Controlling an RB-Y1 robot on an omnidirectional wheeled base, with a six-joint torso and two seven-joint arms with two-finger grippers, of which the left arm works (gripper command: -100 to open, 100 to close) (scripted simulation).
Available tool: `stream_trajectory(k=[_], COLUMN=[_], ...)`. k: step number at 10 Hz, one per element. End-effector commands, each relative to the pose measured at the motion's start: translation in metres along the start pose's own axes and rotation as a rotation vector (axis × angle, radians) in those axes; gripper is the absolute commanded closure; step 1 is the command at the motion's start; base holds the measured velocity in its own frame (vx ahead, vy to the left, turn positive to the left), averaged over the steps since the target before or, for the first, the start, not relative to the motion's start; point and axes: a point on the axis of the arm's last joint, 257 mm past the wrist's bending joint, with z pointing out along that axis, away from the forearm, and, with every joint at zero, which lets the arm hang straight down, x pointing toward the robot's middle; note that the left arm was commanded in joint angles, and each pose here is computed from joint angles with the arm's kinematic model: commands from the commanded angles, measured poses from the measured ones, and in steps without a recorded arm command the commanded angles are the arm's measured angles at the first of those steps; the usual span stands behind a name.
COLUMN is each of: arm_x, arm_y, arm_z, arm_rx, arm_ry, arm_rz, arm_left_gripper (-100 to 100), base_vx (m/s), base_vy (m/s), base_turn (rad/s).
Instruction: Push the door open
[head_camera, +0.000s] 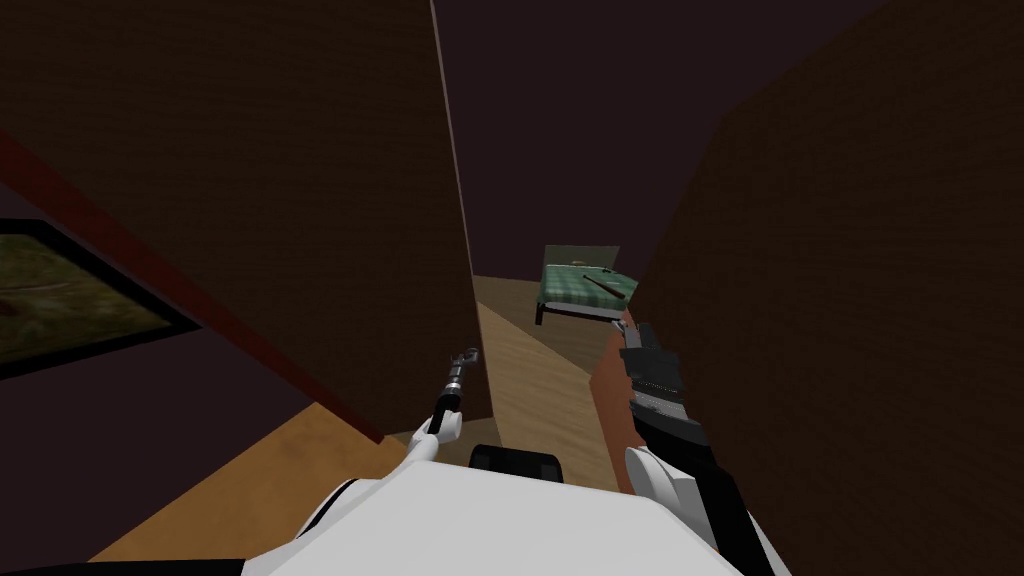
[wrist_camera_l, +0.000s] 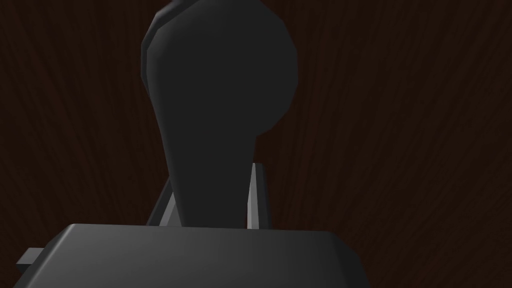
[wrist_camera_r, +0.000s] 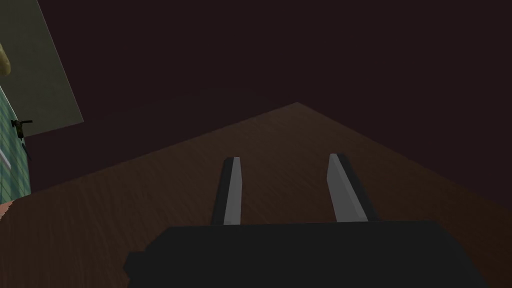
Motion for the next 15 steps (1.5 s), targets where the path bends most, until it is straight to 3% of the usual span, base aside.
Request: stream_trajectory(k=[1, 6, 15], arm_x=[-0.01, -0.026, -0.076], arm_y=[-0.005, -0.002, 0.0], arm_z=[0.0039, 0.0021, -0.004], arm_rx=[0.013, 0.008, 0.004], arm_ry=[-0.024, -0.074, -0.181], arm_rz=[-0.003, -0.016, -0.01], arm_left_gripper=[100, 100, 100], base_vx=[0.189, 0.159, 0.164], base_vy=[-0.093, -0.068, -0.008], base_turn=[0.062, 0.055, 0.037])
